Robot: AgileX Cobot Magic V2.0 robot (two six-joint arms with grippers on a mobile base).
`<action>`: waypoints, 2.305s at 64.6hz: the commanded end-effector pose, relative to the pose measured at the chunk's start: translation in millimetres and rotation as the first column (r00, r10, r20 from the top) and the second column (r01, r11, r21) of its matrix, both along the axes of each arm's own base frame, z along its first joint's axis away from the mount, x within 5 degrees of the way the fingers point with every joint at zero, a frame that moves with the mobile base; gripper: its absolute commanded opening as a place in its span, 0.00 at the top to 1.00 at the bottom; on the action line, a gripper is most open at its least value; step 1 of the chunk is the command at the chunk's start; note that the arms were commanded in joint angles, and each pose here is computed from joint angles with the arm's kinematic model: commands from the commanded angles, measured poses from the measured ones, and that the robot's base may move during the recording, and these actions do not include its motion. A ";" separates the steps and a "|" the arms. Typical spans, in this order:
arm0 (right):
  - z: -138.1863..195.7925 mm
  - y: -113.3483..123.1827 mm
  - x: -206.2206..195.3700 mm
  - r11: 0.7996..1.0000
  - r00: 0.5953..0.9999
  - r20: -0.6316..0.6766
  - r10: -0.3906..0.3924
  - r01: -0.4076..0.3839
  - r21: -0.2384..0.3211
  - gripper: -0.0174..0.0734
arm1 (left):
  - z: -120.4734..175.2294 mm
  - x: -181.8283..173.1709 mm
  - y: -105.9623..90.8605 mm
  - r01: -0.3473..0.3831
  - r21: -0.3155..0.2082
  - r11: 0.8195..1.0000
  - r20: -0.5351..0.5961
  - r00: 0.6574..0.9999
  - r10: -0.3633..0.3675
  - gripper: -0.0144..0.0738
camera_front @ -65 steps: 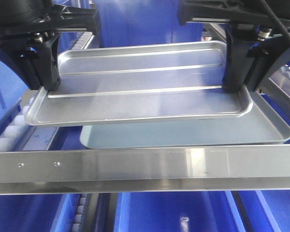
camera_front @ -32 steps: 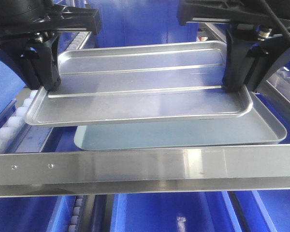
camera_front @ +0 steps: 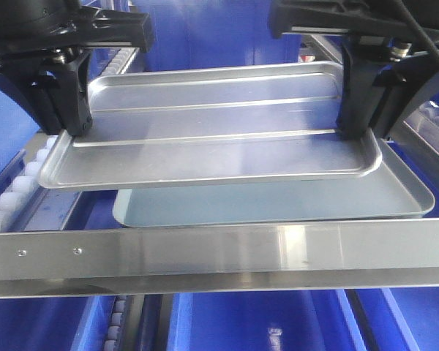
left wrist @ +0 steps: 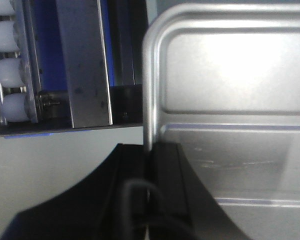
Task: Grab silver tray and stack on right shelf
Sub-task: 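Lower the held tray into the larger tray with both grippers, then open both grippers and lift them off the stacked trays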
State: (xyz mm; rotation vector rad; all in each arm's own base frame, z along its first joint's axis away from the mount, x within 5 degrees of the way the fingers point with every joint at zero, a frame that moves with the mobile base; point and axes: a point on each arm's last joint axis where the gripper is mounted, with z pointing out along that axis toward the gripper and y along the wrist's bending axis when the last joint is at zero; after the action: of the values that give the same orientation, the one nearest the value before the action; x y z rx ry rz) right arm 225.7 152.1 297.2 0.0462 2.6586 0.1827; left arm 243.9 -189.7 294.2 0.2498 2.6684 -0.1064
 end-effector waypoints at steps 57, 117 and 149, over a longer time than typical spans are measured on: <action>36.1 -50.9 81.9 0.996 0.985 0.170 -0.026 0.040 -0.080 0.74 | 16.4 74.1 -57.3 0.070 -0.121 0.990 0.197 0.979 -0.046 0.94; -2.7 -47.1 126.1 0.990 0.994 0.100 -0.031 0.044 -0.137 0.15 | -25.9 104.0 -57.4 0.000 -0.138 0.990 0.096 0.995 0.013 0.37; 50.9 -62.4 88.7 0.990 0.983 0.177 -0.056 0.077 -0.117 0.58 | 57.6 51.1 -42.8 0.116 0.015 0.993 0.206 0.972 -0.117 0.66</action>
State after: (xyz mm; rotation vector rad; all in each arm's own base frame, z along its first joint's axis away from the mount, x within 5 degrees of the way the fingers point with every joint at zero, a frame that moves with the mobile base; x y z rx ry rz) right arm 328.0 98.3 309.3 0.0871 2.6038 -0.0123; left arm 320.7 -240.2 300.1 0.3359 2.5857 -0.1175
